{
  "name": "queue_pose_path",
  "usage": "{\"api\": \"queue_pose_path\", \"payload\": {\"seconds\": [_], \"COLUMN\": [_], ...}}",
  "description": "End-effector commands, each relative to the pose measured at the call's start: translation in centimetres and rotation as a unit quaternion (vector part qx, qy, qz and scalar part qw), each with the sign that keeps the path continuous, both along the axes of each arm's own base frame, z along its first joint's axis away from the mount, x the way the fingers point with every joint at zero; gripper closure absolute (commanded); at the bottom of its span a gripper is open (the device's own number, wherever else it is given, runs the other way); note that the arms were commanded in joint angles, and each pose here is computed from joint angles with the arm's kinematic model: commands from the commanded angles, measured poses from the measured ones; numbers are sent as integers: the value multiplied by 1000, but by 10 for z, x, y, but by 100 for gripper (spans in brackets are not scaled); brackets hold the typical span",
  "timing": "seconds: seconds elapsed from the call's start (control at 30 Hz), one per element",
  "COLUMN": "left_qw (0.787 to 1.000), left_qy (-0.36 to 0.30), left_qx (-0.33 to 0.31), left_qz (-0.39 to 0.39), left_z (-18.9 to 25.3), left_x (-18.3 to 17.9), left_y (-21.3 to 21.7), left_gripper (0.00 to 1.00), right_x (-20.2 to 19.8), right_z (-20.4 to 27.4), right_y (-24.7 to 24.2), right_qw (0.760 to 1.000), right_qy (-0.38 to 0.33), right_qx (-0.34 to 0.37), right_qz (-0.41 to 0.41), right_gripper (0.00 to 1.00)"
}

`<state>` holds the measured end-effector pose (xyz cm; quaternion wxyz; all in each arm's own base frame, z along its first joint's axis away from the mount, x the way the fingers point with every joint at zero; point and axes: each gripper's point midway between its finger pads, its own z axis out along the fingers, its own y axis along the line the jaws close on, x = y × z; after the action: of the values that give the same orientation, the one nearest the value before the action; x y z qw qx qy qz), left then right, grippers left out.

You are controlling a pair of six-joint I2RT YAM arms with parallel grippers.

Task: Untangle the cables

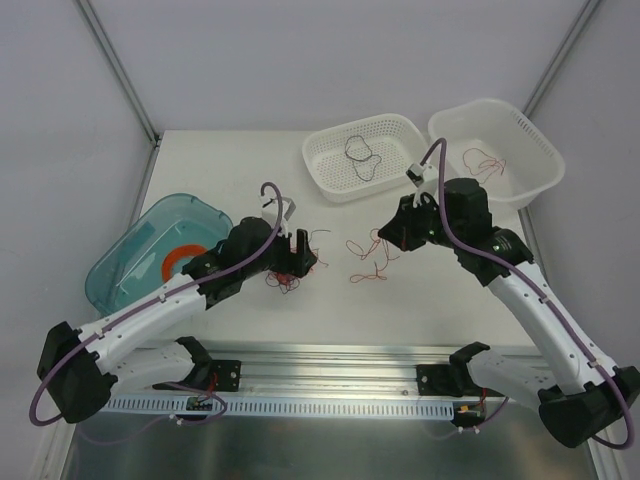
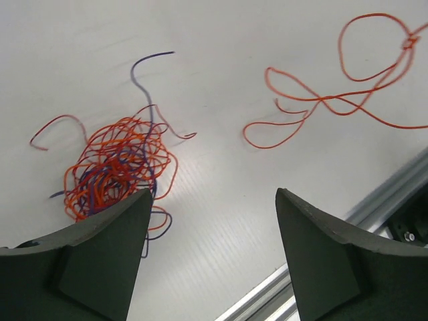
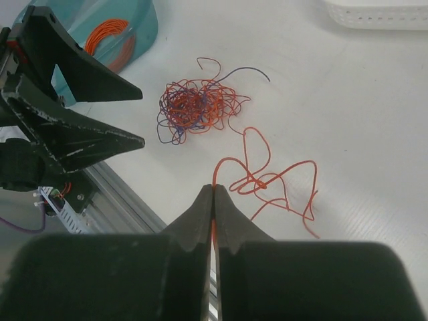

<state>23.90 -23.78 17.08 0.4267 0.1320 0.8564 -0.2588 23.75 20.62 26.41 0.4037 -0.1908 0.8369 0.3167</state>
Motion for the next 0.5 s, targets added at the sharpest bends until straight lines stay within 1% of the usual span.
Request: {"api": "queue_pose_path", "payload": {"seconds": [0.0, 0.13, 0.17, 0.23, 0.37, 0.47], "left_qw": [995, 990, 987, 985, 975, 970], "left_qy": [-55, -80, -95, -101, -120, -128], "left_qx": [-17, -42, -54, -50, -59, -68], "left_qz": [-83, -107, -114, -129, -177, -193], "left_z": [19, 32, 40, 38, 47, 50], "left_x": [-10, -12, -12, -11, -14, -15], "left_y": [-23, -44, -52, -61, -89, -99], "left_gripper": [25, 25, 26, 27, 30, 32], "right_x": [7, 5, 5, 3, -2, -7], "right_z": [26, 20, 20, 22, 23, 24], "right_y": [22, 31, 33, 38, 43, 47], "right_qw": [997, 997, 997, 996, 995, 994], "right_qy": [-37, -23, -23, -24, -20, -16], "right_qx": [59, 67, 70, 74, 83, 91], "right_qz": [19, 25, 27, 34, 43, 49], "right_gripper": [99, 99, 99, 99, 99, 99]}}
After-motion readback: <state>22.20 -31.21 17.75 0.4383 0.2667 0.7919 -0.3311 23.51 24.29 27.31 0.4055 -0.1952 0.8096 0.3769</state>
